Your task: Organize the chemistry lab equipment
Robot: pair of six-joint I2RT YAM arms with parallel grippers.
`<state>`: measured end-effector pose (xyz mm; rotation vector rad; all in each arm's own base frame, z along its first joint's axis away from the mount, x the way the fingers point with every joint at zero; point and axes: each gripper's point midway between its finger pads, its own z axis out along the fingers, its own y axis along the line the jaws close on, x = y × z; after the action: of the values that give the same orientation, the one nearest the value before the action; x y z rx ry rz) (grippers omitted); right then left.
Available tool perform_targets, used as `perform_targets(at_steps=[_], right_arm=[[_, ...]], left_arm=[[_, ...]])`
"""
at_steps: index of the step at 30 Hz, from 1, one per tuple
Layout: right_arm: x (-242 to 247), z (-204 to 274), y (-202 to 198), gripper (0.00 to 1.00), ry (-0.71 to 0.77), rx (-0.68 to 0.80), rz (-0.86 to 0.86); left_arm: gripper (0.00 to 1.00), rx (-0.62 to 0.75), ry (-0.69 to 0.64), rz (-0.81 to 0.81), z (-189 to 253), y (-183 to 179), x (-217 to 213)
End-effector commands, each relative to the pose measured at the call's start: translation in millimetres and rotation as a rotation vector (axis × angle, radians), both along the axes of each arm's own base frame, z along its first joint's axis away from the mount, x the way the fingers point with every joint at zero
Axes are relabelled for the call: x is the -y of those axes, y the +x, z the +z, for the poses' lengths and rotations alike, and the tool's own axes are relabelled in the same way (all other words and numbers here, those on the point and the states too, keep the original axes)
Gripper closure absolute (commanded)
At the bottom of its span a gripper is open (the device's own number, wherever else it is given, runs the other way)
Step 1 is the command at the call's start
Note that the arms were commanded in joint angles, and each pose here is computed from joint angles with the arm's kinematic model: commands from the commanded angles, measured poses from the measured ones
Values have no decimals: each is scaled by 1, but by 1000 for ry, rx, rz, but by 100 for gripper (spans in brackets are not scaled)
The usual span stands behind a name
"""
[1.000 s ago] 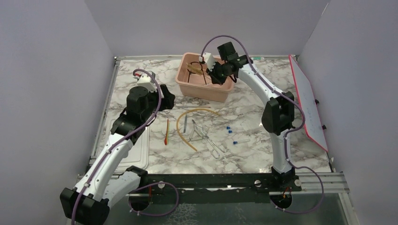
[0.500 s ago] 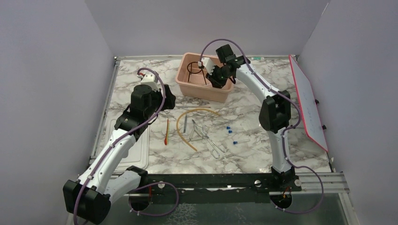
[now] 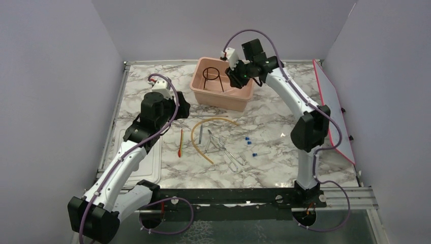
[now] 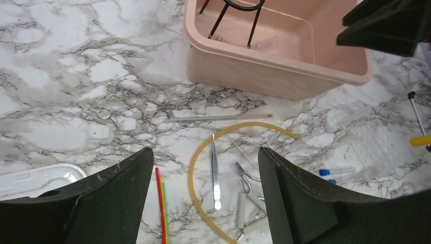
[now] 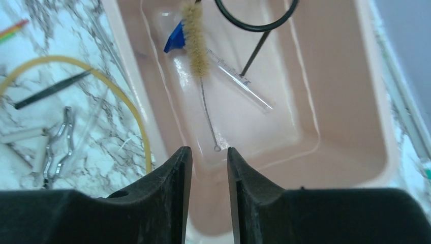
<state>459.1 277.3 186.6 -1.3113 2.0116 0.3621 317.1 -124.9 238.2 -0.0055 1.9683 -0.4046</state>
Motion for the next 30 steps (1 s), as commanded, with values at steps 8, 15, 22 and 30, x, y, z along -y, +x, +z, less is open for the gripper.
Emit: perform_targets(at_steps=[8, 15, 22, 30], right_arm=[[37, 100, -55, 59, 340, 51, -422], [72, 60, -127, 57, 339, -70, -531], [101, -23, -189, 53, 234, -245, -697], [141, -89, -212, 49, 134, -329, -1111]], left_arm=[[22, 48, -42, -48, 10, -13, 6], [22, 42, -69, -89, 3, -19, 13], [21, 48, -94, -130, 7, -24, 20], [22, 46, -98, -141, 6, -26, 21]])
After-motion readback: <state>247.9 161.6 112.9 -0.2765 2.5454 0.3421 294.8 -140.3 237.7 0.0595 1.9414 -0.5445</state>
